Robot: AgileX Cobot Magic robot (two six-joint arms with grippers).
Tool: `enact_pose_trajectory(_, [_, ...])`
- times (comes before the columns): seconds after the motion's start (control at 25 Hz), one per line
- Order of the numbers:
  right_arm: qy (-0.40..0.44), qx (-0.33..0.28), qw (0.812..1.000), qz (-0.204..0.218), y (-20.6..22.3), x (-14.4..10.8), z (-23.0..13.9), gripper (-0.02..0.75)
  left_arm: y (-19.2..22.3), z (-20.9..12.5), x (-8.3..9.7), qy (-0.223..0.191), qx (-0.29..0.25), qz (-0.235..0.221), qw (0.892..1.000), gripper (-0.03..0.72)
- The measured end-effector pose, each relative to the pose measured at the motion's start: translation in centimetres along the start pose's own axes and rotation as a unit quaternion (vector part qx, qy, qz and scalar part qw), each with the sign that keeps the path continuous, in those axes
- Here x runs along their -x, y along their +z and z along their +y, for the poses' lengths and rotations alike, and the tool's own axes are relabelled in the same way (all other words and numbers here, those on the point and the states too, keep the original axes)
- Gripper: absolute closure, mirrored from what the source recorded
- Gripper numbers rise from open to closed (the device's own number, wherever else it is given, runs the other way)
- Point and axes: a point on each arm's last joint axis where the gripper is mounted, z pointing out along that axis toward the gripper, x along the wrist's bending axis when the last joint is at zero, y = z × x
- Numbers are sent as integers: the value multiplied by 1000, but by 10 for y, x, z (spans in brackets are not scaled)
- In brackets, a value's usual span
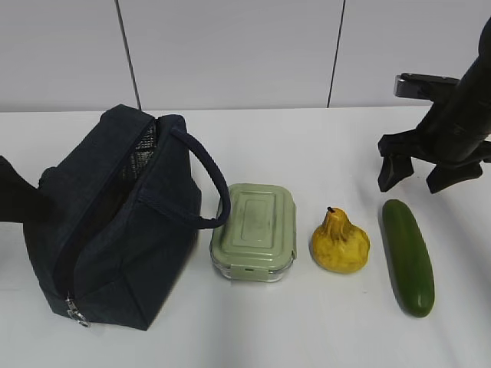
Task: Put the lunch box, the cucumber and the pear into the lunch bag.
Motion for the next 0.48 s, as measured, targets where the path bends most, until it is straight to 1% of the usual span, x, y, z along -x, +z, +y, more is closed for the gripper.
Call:
enact_pose_trajectory(0.24, [-2, 2, 1000, 3, 0, 0, 0, 116, 9, 2, -3, -1, -7, -11, 1000, 317])
enact_pose_trajectory(0.48, [-8, 5, 1000, 3, 0, -1, 1, 124, 20, 5, -6, -10, -12, -24, 1000, 345])
